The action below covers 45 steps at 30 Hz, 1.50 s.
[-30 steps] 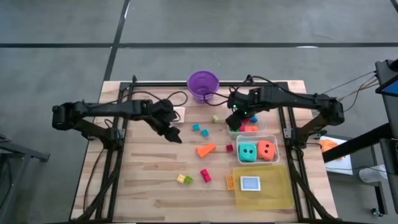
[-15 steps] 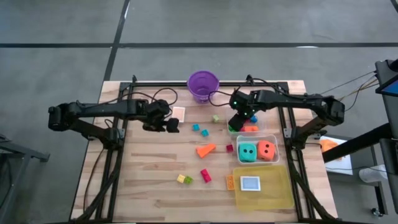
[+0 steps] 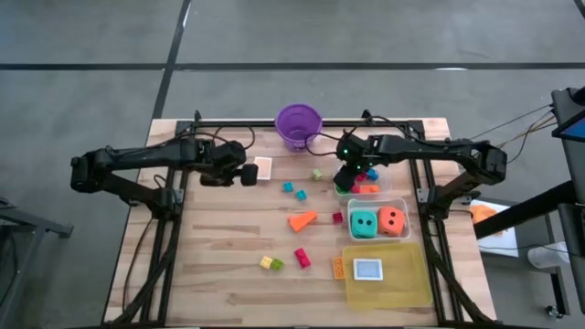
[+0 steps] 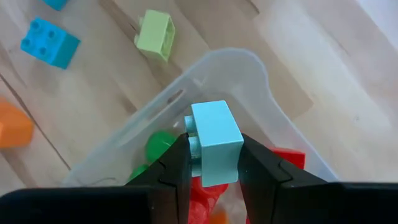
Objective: Pick & Place Toys
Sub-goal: Put the light blue game piece into the transparent bin
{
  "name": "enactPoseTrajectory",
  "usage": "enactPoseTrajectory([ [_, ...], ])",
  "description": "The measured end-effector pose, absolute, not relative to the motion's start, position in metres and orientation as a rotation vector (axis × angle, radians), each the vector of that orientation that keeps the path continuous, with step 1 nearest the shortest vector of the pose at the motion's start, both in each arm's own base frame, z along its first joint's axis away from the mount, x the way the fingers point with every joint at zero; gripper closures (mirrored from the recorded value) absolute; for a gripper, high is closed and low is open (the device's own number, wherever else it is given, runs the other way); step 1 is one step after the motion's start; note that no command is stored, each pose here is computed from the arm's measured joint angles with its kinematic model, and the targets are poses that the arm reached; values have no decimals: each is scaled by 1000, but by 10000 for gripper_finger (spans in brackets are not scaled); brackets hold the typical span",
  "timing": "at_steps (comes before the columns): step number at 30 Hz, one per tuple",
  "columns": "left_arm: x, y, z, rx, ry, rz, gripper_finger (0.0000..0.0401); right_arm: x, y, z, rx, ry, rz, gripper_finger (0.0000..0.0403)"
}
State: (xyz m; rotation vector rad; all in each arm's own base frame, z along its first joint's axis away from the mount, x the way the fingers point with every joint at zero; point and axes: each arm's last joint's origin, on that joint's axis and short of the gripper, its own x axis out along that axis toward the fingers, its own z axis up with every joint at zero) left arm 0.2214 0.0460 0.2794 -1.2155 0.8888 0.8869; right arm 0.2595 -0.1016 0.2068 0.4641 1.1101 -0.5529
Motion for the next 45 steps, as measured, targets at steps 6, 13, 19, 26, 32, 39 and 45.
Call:
enactPoseTrajectory([
  [6,219,58,276,-1226,862,965,23,253,-99,193,499,1134,-578,310],
  [13,210,97,270,-1177,859,1038,23,251,-98,184,511,1127,-582,310],
  [19,200,132,254,-1152,965,1088,23,251,-98,184,487,1130,-565,310],
  [26,206,155,234,-1075,1102,1057,23,251,-98,184,485,1129,-560,310],
  [32,220,172,214,-964,1296,978,23,252,-96,184,519,1132,-512,310],
  [39,226,193,197,-875,1434,934,23,253,-94,184,523,1134,-492,310],
  [45,217,193,182,-846,1483,937,23,252,-93,184,519,1133,-484,310],
])
